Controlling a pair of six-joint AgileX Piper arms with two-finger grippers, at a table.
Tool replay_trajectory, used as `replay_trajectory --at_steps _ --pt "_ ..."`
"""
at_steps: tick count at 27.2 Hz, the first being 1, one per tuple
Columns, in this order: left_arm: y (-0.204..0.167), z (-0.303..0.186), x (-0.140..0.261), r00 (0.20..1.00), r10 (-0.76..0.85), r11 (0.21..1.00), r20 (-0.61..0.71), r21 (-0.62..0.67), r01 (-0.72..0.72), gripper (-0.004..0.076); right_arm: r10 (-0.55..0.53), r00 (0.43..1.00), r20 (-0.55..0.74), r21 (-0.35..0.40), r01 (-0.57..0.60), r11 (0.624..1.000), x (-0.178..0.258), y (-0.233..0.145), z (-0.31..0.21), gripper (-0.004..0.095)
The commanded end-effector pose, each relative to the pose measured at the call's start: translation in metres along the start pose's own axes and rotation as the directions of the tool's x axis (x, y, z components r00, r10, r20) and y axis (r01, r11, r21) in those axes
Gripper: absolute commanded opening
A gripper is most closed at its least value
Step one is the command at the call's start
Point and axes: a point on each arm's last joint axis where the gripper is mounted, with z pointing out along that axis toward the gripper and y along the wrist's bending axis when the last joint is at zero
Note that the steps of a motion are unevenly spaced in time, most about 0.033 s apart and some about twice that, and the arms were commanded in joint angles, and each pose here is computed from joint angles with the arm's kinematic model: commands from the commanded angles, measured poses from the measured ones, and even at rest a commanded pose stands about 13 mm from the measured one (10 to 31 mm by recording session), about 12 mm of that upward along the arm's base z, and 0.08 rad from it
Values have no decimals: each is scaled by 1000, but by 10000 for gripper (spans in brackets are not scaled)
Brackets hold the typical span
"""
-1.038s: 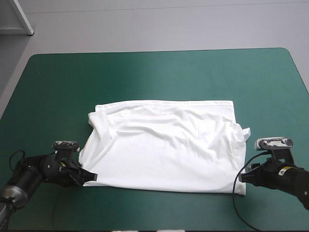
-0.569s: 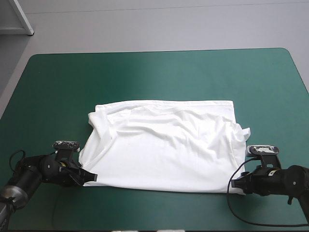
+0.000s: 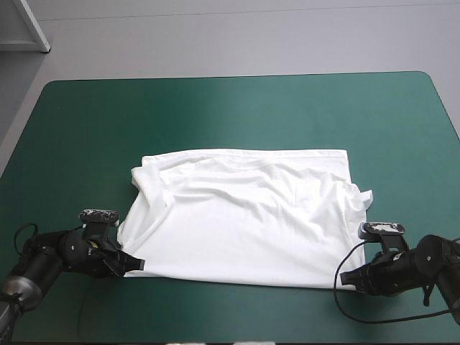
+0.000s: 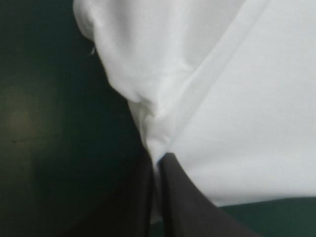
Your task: Fold the cloth
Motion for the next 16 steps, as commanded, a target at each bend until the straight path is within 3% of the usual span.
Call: replay_trajectory --at_steps 1,9,16 --pt "1 -4 -4 1000 23 1000 15 -16 -22 19 -11 1000 14 -7 11 1000 -3 1 -6 -18" --pt "-2 -16 4 999 31 1000 14 -8 -30 19 -23 995 95 54 18 998 9 4 -25 -12" --pt "-5 -46 33 998 55 998 -19 -38 -55 19 -35 989 144 50 28 998 29 16 -58 -12"
